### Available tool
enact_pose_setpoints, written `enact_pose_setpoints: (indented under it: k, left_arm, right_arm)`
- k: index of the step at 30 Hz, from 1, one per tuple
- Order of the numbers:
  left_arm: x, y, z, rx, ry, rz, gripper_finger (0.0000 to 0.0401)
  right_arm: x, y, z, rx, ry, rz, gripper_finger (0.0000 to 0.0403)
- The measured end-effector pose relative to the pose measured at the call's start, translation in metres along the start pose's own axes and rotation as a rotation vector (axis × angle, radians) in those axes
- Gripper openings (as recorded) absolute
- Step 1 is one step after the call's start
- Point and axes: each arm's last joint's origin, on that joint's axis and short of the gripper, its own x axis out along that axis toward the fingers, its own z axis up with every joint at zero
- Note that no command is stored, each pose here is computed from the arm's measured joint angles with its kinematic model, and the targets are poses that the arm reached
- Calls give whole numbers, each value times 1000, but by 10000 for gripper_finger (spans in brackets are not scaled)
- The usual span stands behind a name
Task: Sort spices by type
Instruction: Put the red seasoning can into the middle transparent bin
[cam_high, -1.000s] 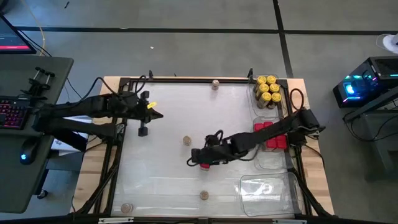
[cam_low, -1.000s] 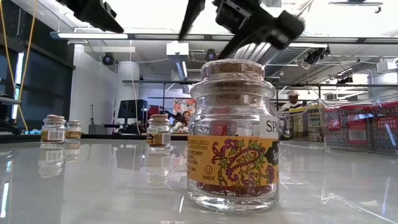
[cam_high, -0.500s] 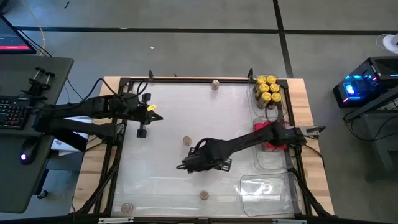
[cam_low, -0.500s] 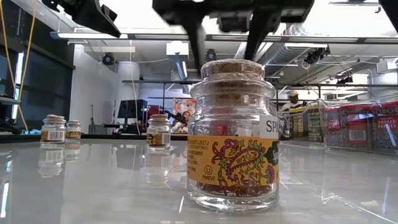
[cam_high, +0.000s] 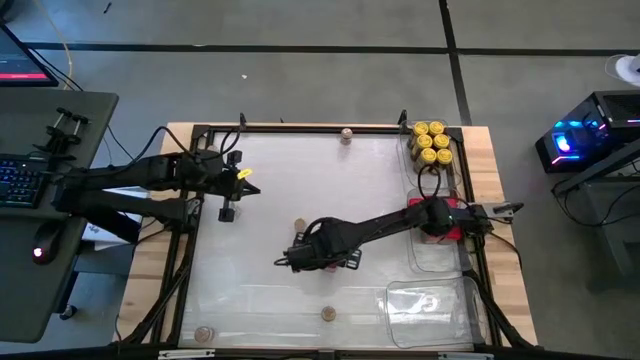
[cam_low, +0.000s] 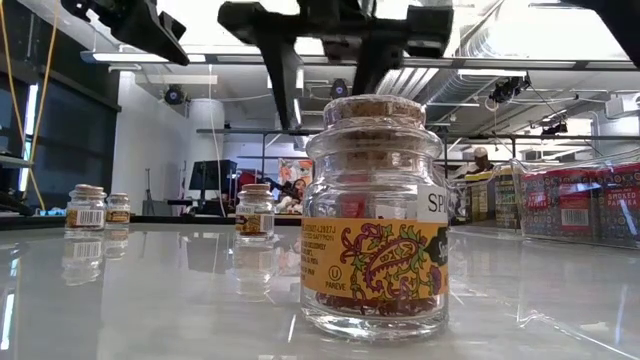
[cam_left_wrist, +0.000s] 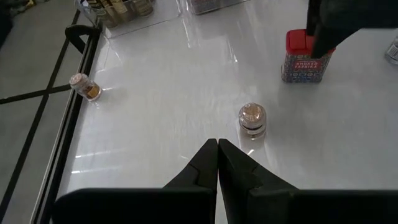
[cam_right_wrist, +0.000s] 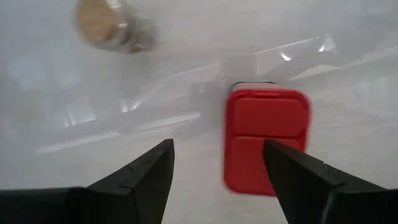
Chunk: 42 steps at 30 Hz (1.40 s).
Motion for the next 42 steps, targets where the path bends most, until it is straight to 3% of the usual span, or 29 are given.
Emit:
enact_pose_setpoints:
  k: [7, 15, 23, 28, 35, 42]
  left_arm:
    - [0, 0, 0, 0, -1, 1, 0]
    - [1, 0, 0, 0, 0, 1, 0]
    - [1, 0, 0, 0, 0, 1, 0]
    - [1, 0, 0, 0, 1, 1, 0]
    - [1, 0, 0, 0, 2, 2, 0]
    - [1, 0, 0, 0, 2, 5, 0]
  right_arm:
    - [-18, 5, -1, -153, -48, 96, 243]
    - [-8, 2, -3, -201, -23, 51, 259]
    - [-7, -4, 0, -97, -45, -12, 340]
    - [-8, -6, -5, -106, -5, -23, 346]
    - [7, -12, -10, 25, -43, -104, 346]
    - [26, -8, -10, 34, -66, -128, 346]
